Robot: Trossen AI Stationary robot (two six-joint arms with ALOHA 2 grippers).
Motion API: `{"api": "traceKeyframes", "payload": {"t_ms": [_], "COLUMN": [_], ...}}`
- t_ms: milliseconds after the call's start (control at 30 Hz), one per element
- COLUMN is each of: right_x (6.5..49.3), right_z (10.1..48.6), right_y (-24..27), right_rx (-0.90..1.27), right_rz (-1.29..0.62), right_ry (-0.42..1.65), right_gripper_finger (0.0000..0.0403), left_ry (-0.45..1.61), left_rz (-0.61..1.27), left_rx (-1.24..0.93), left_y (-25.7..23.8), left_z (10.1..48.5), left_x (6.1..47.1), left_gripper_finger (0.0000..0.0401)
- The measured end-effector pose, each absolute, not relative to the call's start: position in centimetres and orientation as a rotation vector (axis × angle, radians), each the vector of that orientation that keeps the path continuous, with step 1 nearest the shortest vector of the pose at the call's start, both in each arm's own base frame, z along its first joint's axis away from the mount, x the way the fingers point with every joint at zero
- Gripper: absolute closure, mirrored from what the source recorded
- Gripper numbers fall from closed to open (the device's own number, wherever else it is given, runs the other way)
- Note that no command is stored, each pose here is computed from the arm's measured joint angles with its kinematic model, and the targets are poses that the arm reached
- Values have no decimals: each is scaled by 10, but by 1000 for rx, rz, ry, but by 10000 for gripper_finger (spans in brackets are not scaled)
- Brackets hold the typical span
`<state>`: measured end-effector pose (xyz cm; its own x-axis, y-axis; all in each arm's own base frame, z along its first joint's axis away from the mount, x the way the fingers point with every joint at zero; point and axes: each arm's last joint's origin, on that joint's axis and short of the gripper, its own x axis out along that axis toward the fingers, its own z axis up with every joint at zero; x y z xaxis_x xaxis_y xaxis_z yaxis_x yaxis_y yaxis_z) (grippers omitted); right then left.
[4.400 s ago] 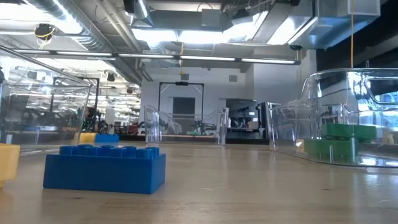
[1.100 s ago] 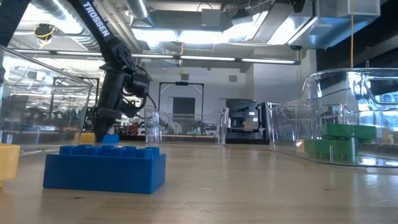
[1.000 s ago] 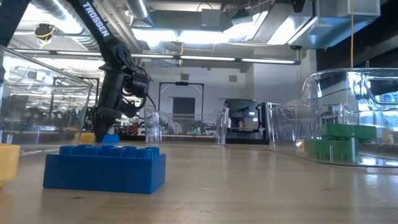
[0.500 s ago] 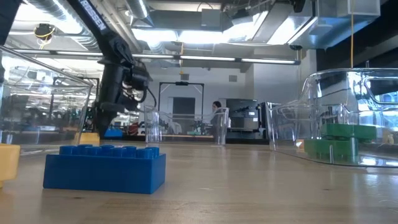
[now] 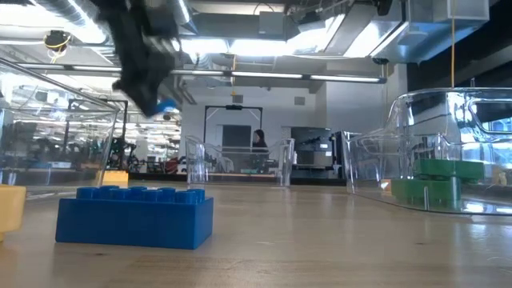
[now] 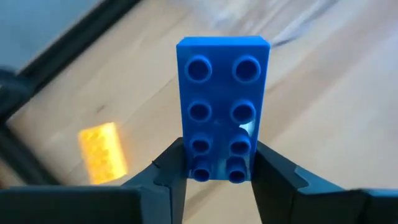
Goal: Sort & place blocks by color
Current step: Put the top left blue block into the top center transparent bin
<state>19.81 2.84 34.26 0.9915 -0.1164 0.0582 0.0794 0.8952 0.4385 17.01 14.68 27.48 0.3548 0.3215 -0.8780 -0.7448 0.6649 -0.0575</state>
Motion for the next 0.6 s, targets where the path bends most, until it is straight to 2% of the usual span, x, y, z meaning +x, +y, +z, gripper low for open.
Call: {"api": "traceKeyframes", "payload": {"t_ms": [233, 400, 600], "right_x": [198, 198, 198], "right_z": [343, 342, 342], "right_y": [29, 29, 29], "right_rx": [448, 445, 414], "right_rz": [-86, -85, -87], "right_ry": [-79, -75, -69], "right_gripper_finger": [27, 27, 27], "left_ry": [525, 264, 170], "left_rz": [533, 402, 386], "left_rx": [-424, -335, -231], "left_y": [65, 8, -36], "left_z": [332, 358, 359], "left_x": [189, 203, 221], "left_gripper_finger": [274, 274, 274]}}
